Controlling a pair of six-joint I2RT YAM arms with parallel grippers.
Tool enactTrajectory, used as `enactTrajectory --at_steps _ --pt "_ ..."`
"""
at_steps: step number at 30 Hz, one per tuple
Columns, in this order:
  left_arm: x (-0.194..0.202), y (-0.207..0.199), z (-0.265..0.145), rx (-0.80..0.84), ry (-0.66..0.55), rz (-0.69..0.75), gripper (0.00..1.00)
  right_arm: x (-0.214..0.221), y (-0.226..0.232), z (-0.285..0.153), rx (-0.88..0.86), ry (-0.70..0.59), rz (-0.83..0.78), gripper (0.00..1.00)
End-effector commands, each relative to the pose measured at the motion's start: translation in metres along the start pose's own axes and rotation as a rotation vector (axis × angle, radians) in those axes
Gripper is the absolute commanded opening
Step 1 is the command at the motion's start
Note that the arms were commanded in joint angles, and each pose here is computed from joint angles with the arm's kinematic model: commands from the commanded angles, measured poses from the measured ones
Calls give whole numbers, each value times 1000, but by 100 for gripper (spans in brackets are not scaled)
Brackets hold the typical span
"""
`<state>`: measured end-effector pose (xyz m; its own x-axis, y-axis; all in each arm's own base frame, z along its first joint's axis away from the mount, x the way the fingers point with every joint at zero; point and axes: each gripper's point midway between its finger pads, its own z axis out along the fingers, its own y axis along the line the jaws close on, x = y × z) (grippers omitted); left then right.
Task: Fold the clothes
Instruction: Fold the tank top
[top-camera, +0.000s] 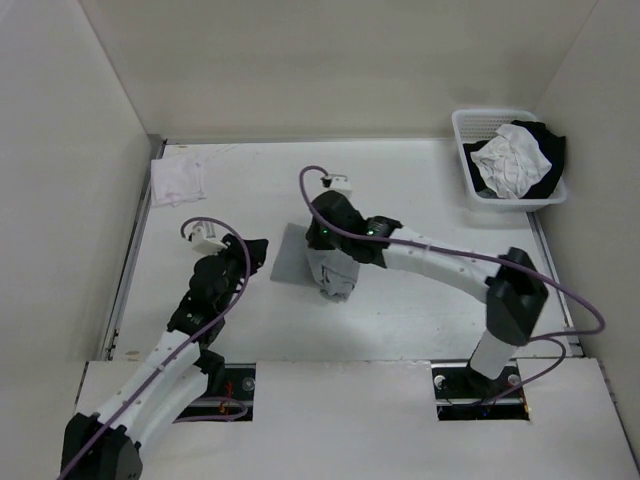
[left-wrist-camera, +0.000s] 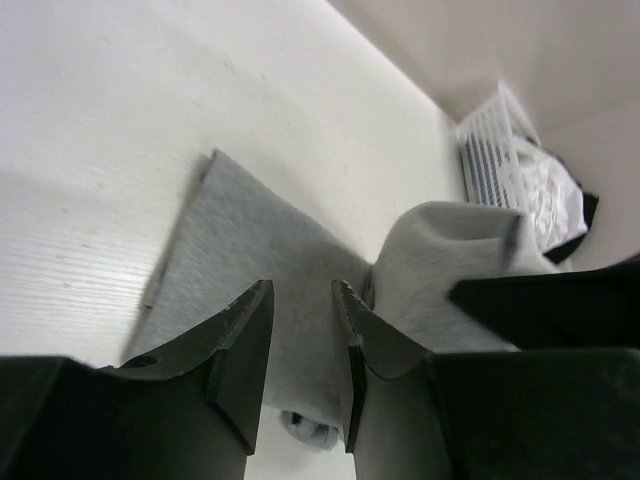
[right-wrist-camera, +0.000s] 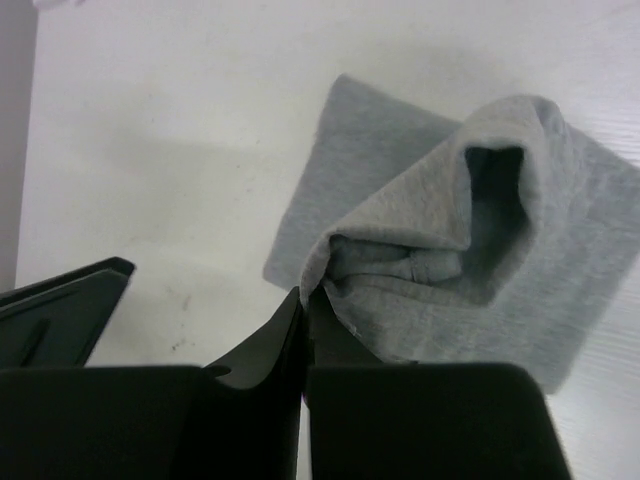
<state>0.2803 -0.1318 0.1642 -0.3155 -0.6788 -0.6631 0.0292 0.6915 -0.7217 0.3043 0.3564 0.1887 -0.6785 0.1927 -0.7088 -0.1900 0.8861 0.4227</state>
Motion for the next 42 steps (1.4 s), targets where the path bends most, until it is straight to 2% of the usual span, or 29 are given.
enactTrajectory --at_steps 1,2,4,6,7,8,11,13,17,18,23,28,35,39,42 --pt "-14 12 -10 -28 -18 -20 29 14 36 31 -27 40 -30 4" --pt "-19 14 -11 -29 -27 -24 30 21 42 43 -24 55 -30 7" --pt "-24 16 -12 -28 -23 -31 31 32 53 57 -27 71 -24 22" --pt "-26 18 -12 -27 -17 -38 32 34 67 57 -52 60 -28 44" --pt "-26 19 -12 -25 -12 -40 32 31 73 51 -70 46 -26 51" --pt "-27 19 -12 -25 -10 -42 32 27 76 44 -88 29 -19 55" --pt "-26 12 -9 -13 -2 -43 32 9 78 9 -162 -46 5 58" --pt "-22 4 -3 5 17 -36 33 5 69 -8 -190 -82 3 56" --pt "3 -20 14 51 92 -17 33 20 23 -7 -147 -64 -4 9" --pt "10 -28 19 64 106 -7 33 22 12 -2 -134 -56 -6 5" --pt "47 -38 48 55 154 45 34 16 -17 38 -148 -2 12 5" --pt "69 3 70 -31 176 26 33 32 -35 71 -175 58 76 6" --pt "87 58 56 -117 204 2 33 34 -79 97 -153 30 185 5" --pt "91 75 42 -141 206 -5 33 36 -92 106 -175 23 235 5" --pt "81 73 34 -118 171 -17 34 35 -102 111 -179 21 271 5"
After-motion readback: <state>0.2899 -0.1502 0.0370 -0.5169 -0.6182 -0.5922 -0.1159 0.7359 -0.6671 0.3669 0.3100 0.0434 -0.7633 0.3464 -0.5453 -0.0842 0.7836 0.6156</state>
